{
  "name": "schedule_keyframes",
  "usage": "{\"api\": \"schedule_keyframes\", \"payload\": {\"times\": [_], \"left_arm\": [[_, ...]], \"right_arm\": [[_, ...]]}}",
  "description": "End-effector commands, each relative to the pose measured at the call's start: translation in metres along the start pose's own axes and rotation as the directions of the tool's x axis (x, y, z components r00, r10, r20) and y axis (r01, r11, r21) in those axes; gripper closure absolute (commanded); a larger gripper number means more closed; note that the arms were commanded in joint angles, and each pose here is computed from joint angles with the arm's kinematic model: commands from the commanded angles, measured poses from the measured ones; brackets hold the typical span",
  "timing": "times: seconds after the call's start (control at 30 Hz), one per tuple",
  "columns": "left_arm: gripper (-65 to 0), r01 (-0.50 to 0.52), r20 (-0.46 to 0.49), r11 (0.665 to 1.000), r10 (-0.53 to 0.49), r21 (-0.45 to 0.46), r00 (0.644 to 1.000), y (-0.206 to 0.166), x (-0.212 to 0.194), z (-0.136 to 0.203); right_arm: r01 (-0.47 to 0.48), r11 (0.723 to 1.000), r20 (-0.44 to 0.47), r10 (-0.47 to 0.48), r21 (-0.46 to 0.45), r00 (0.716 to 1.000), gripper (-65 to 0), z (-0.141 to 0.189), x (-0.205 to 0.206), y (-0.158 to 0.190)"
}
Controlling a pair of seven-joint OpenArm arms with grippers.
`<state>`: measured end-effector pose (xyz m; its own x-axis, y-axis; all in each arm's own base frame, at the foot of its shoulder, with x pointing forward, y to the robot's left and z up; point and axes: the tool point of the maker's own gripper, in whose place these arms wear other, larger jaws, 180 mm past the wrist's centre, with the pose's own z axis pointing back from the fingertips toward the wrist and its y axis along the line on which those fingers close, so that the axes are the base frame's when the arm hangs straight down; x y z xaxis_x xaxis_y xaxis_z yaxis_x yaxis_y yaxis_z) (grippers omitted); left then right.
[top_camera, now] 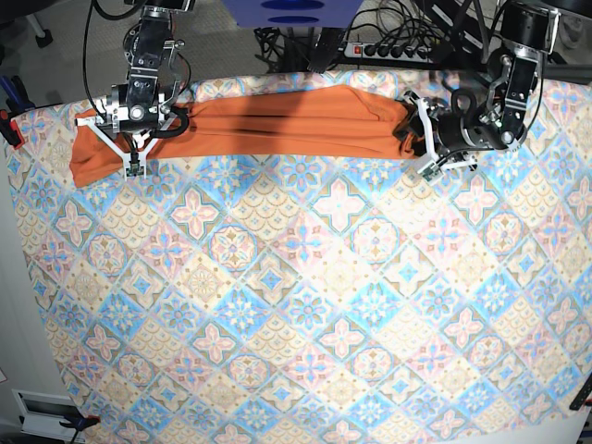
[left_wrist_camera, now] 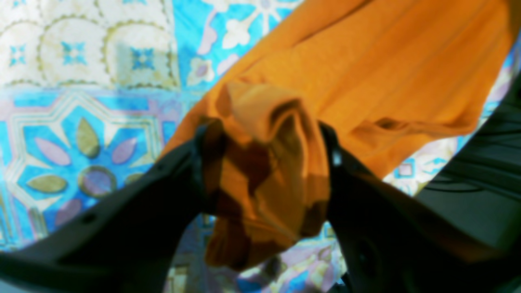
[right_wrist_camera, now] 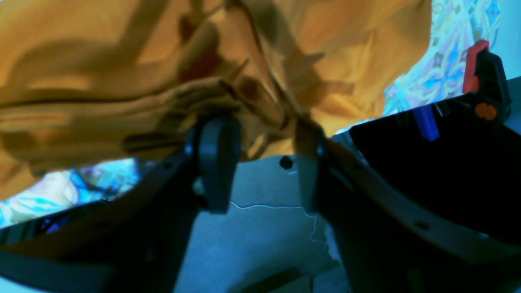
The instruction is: Fold the T-shirt properly
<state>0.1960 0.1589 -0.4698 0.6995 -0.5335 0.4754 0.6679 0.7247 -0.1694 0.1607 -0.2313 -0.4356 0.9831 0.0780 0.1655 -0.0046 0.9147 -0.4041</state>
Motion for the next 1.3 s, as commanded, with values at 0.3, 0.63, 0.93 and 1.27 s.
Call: {"api": "schedule_keyframes", "payload": {"times": [0.3, 0.63, 0.93, 1.27], "left_arm": [[-24.1, 0.071, -0.088, 0.996, -0.065, 0.058, 0.994, 0.007, -0.016, -0.007], [-24.0, 0.125, -0.135, 0.989, -0.113, 0.083, 0.984, 0.002, -0.018, -0.017], [-24.0, 0.114, -0.169, 0.991, -0.1, 0.074, 0.981, 0.001, -0.031, -0.021], [-24.0, 0.042, -0.171, 0.998, -0.035, 0.041, 0.985, -0.006, -0.057, -0.032]], "right_arm": [[0.021, 0.999, 0.024, -0.02, -0.036, 1.0, -26.6, 0.005, 0.007, -0.013], [0.204, 0.968, 0.03, -0.202, -0.149, 0.979, -26.4, 0.007, -0.002, -0.076], [0.109, 0.938, 0.169, -0.055, -0.329, 0.984, -26.3, 0.023, 0.03, -0.099], [-0.12, 0.968, 0.365, 0.196, -0.222, 0.91, -26.3, 0.051, 0.101, -0.018]]}}
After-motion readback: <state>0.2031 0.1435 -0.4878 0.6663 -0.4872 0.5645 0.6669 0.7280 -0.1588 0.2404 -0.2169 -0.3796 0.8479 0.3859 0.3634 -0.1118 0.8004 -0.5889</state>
